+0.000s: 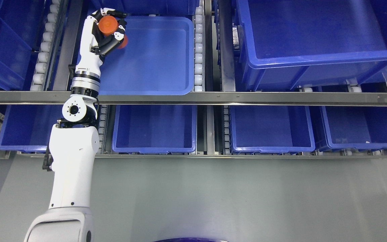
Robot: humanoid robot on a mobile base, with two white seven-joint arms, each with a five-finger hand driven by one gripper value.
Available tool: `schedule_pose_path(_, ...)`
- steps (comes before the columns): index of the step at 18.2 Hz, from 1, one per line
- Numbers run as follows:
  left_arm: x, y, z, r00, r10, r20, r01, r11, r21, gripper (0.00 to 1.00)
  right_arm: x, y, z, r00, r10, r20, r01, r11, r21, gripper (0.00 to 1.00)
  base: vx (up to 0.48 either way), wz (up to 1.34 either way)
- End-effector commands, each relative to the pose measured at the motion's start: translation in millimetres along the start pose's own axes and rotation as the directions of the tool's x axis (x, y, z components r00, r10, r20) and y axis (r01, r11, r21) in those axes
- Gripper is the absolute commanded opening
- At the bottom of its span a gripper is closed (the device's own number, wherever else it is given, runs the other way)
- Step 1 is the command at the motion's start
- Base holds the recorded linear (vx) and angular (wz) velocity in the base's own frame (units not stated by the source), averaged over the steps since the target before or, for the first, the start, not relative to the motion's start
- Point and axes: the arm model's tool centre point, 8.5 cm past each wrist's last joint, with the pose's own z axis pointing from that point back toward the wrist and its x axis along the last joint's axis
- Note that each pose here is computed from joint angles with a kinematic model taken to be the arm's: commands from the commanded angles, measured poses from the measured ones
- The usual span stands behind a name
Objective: Grab orange capacitor from left shelf to right desk
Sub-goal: 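Lift the capacitor with the left hand up out of the bin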
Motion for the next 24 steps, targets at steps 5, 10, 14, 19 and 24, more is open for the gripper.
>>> schedule_pose_path(5, 111.5, -1.1, 17.8, 0.937, -0.004, 0.351, 0.010, 1.000, -0.018, 0.00, 12.7, -11.4, 0.3, 0.999, -0.005, 0.035, 0.006, 1.000, -0.017, 1.00, 0.000, 0.00)
schedule_pose_path(10, 120.9, -2.1, 19.8, 0.911, -0.012, 0.412, 0.021, 1.000, -0.016, 0.00, 12.7, -11.4, 0.3, 0.999, -0.005, 0.035, 0.006, 1.000, -0.017, 1.00, 0.000, 0.00)
schedule_pose_path(14, 121.7, -2.3, 27.4, 0.888, -0.017, 0.459, 0.026, 1.000, -0.012, 0.00, 12.7, -11.4, 0.3, 0.999, -0.005, 0.035, 0.006, 1.000, -0.017, 1.00, 0.000, 0.00)
schedule_pose_path(19, 115.5, -9.7, 40.0, 0.872, -0.008, 0.489, 0.026, 0.999, -0.029, 0.00, 12.7, -11.4, 0.3, 0.999, -0.005, 0.035, 0.006, 1.000, -0.017, 1.00, 0.000, 0.00)
schedule_pose_path(24, 111.5, -23.9, 49.3, 0.856, 0.012, 0.517, 0.024, 0.998, -0.064, 0.00, 12.7, -11.4, 0.3, 0.999, -0.005, 0.035, 0.006, 1.000, -0.017, 1.00, -0.003, 0.01)
